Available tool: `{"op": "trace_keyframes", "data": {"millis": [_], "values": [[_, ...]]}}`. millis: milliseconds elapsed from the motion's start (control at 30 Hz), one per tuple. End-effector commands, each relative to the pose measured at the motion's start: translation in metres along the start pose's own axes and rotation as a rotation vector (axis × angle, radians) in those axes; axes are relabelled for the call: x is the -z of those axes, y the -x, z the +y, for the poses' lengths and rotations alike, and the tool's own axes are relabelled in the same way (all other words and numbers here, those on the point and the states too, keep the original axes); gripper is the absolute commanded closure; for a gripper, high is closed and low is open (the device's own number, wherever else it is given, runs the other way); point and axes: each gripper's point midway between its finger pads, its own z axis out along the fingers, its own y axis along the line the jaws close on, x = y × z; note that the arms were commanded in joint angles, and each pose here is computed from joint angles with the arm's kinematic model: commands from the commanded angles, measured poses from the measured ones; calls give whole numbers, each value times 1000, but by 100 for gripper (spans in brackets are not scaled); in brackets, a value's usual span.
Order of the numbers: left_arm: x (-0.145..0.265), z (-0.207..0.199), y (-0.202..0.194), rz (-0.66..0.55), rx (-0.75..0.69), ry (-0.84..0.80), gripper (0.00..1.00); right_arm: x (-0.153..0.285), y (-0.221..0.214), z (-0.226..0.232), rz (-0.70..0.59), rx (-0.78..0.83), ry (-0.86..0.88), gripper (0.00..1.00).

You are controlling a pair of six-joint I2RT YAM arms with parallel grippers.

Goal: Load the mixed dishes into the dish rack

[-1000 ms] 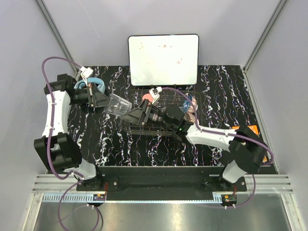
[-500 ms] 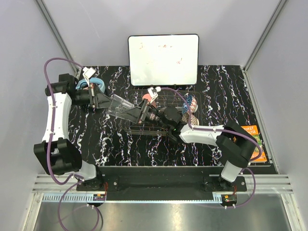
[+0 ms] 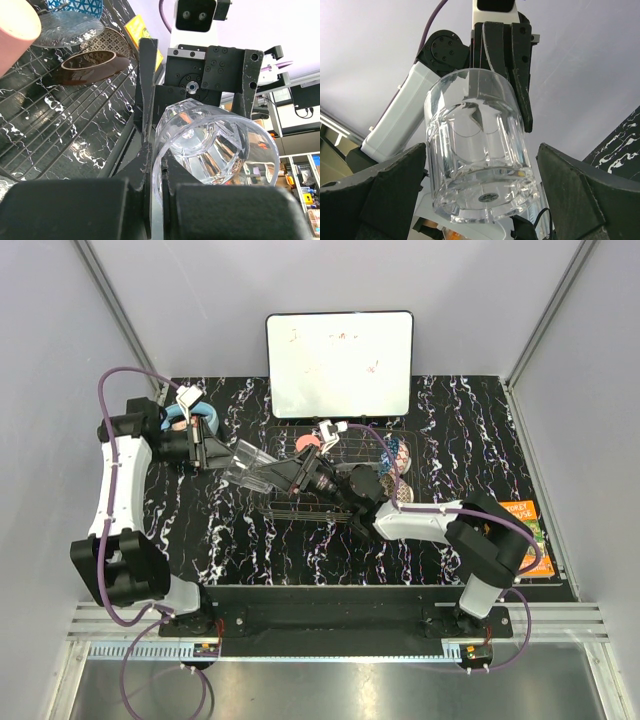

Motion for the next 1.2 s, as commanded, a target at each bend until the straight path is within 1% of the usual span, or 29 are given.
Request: {"op": "trace_keyframes", "data": {"millis": [0,67,167,200,267,300,333,367,400,433,467,533,567,600,633,667,733,767,800,833,867,900,967,1000,1033,1067,1100,1133,1167], "values": [[2,-56,8,-80,19,-237,100,-10,10,21,-36,24,92,5],[2,-55,7,-79,33,-237,100,-9,11,22,-35,25,94,9],[2,-53,5,-78,40,-237,100,-9,12,24,-33,31,96,18],[2,-53,5,-76,34,-236,100,-9,12,24,-29,32,96,26],[2,-51,5,-75,45,-237,100,-8,12,26,-22,33,95,35],[2,-51,5,-75,40,-237,100,-8,11,24,-15,39,85,41],[2,-50,4,-74,48,-236,100,-8,11,23,-12,45,78,53],[2,-50,4,-72,45,-233,100,-8,11,28,-4,50,82,61],[1,-48,4,-69,48,-224,100,-7,9,23,10,64,51,69],[1,-47,4,-65,42,-213,99,-6,8,22,20,71,36,84],[0,-42,3,-55,39,-179,99,-5,11,28,20,85,33,89],[0,-37,2,-43,20,-135,99,0,6,17,57,125,-38,96],[0,-29,-1,-27,19,-81,99,2,11,24,53,146,-48,100],[0,-23,-2,-15,10,-45,98,7,7,12,83,176,-113,100],[0,-19,-2,-7,-22,-14,97,9,13,20,75,199,-125,100],[2,-9,-6,13,-28,46,90,17,8,7,116,238,-196,100],[5,5,-8,35,-51,112,87,22,17,15,114,283,-230,100],[7,15,-10,49,-54,157,83,30,14,4,151,320,-297,100],[9,19,-12,55,-57,176,80,33,15,3,161,335,-323,100],[12,25,-13,57,-74,193,73,35,23,9,146,361,-339,100],[14,29,-16,65,-79,211,66,42,23,2,169,385,-386,100],[15,33,-17,69,-83,222,55,45,24,1,169,397,-403,100],[21,40,-21,72,-108,252,50,52,31,6,154,425,-423,100],[23,41,-23,73,-117,255,35,54,33,6,149,431,-429,100],[26,45,-24,73,-149,264,28,55,36,10,140,435,-435,100],[29,47,-26,79,-155,281,24,59,35,6,155,443,-461,100],[31,48,-27,87,-162,293,23,60,35,5,168,447,-477,100],[33,50,-28,94,-191,307,14,55,38,7,173,452,-494,100],[38,54,-29,102,-215,344,13,63,34,-5,224,455,-561,100]]}}
